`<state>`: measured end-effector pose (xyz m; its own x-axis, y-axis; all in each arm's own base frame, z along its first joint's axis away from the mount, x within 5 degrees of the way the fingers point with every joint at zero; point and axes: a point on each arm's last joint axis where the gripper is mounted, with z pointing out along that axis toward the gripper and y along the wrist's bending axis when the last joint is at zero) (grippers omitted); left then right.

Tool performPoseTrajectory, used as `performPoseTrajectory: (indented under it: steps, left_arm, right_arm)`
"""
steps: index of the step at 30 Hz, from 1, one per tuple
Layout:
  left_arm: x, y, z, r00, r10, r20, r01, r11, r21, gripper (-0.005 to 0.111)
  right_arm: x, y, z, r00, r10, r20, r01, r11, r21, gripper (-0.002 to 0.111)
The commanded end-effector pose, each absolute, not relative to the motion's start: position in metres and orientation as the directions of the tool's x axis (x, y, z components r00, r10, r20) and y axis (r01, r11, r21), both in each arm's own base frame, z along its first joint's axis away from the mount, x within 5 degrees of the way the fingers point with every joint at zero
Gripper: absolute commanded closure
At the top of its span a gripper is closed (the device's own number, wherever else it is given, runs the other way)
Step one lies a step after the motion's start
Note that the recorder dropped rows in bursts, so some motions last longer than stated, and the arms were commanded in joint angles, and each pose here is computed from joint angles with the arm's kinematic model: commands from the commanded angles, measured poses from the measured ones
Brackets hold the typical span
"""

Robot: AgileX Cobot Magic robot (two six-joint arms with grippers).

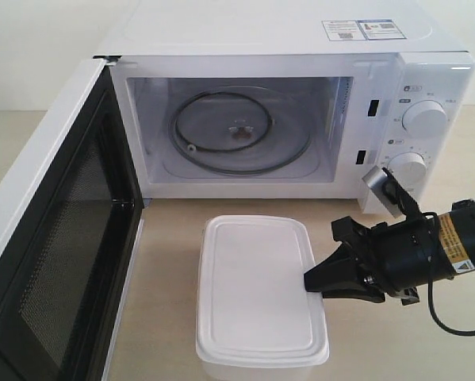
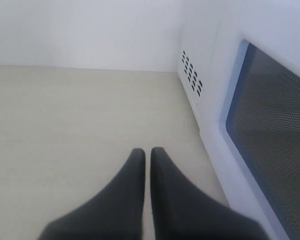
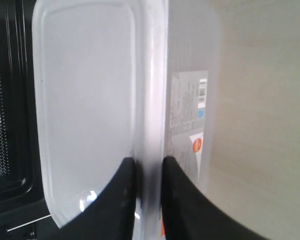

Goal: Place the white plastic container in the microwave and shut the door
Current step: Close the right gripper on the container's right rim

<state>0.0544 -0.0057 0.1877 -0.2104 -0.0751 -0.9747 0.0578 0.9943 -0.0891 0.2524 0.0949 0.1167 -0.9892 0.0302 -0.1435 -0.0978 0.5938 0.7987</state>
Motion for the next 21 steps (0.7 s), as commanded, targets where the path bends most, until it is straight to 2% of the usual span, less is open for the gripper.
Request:
performPoseTrajectory:
  steps: [1,4,7,15,21]
  left_arm:
    - [0.0543,-0.0057,0.1867,-0.209,-0.079,-0.975,0.056,0.994,-0.093,0.102]
    - [0.0543,-0.0057,0.1867,-0.209,-0.079,-0.975,0.056,0.994,-0.093,0.102]
    - [0.0543,-0.0057,0.1867,-0.209,-0.079,-0.975,0.056,0.994,-0.093,0.102]
    - [0.0543,-0.0057,0.1867,-0.209,-0.079,-0.975,0.056,0.994,-0.093,0.102]
    - [0.0543,-0.0057,0.1867,-0.209,-0.079,-0.975,0.056,0.994,-0.093,0.102]
  right_arm:
    - [0.252,0.0948,0.1171,-0.988,0.012,-0.154,-0.116,0.603,0.789,0.098]
    - [0.252,0.0948,0.1171,-0.988,0.012,-0.154,-0.116,0.603,0.789,0.098]
    - [0.2519,0.0948,0.1171,-0.988,0.009,-0.154,-0.118,0.604,0.788,0.109]
    - [0.2515,0.0956,0.1181,-0.988,0.007,-0.154,-0.12,0.592,0.797,0.109]
    - [0.2567,0.0996,0.1254,-0.984,0.085,-0.158,-0.092,0.521,0.849,0.109]
